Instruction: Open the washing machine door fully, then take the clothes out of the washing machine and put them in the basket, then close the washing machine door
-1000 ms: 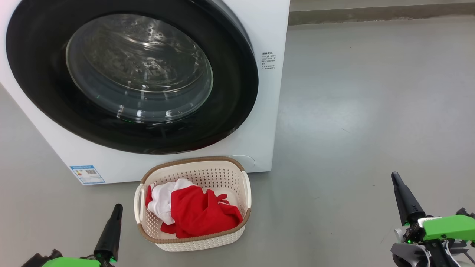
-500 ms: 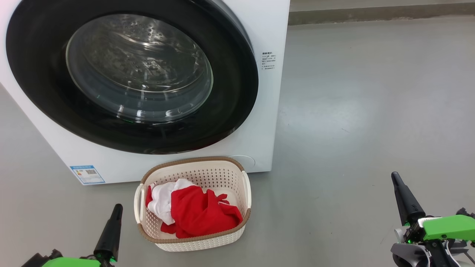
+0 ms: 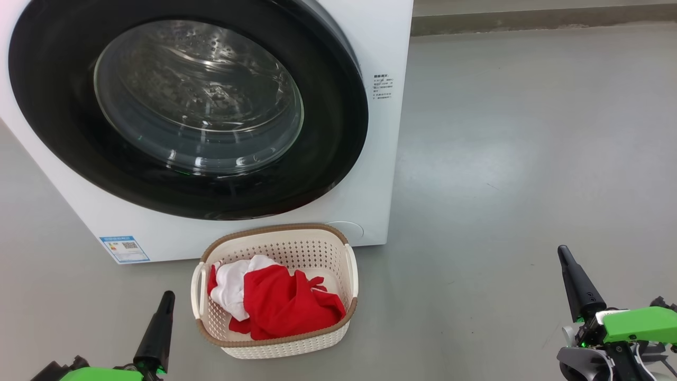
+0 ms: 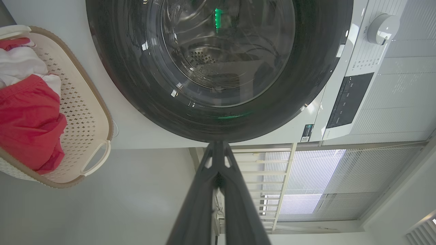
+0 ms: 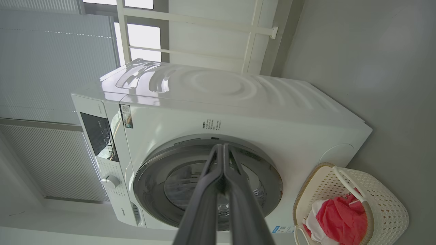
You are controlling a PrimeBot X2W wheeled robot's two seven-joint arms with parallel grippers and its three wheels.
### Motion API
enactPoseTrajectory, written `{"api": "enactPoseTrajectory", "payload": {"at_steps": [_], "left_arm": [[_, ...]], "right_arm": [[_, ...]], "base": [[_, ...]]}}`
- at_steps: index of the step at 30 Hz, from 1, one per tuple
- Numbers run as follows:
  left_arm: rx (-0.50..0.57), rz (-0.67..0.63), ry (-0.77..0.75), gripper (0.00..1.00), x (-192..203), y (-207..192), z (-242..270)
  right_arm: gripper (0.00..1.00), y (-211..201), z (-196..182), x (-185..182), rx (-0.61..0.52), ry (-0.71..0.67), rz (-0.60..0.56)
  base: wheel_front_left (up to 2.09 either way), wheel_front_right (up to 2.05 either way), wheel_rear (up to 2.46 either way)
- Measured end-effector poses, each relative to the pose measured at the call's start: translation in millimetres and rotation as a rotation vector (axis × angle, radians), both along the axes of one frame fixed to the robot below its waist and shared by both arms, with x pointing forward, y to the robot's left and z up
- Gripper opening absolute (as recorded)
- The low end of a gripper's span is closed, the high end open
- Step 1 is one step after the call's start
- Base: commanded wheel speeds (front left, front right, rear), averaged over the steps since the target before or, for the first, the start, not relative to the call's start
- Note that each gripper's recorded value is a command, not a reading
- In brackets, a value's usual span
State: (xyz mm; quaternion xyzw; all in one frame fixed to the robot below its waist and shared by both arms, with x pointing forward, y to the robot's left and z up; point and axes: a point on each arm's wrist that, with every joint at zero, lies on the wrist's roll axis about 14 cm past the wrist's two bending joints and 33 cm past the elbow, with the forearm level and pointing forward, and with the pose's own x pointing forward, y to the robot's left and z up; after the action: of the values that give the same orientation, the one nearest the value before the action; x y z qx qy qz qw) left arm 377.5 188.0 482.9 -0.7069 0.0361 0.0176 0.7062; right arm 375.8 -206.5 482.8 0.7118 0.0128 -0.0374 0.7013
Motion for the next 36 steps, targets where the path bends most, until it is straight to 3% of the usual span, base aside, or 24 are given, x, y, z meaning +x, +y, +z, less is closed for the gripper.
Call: {"api": "enactPoseTrajectory", "payload": {"at_steps": [36], "left_arm": [[0.0,0.0,0.0,0.0,0.0,-0.1,0.0]], "right_arm": [[0.0,0.0,0.0,0.0,0.0,0.0,0.0]], "base": [[0.0,0.0,0.0]]}}
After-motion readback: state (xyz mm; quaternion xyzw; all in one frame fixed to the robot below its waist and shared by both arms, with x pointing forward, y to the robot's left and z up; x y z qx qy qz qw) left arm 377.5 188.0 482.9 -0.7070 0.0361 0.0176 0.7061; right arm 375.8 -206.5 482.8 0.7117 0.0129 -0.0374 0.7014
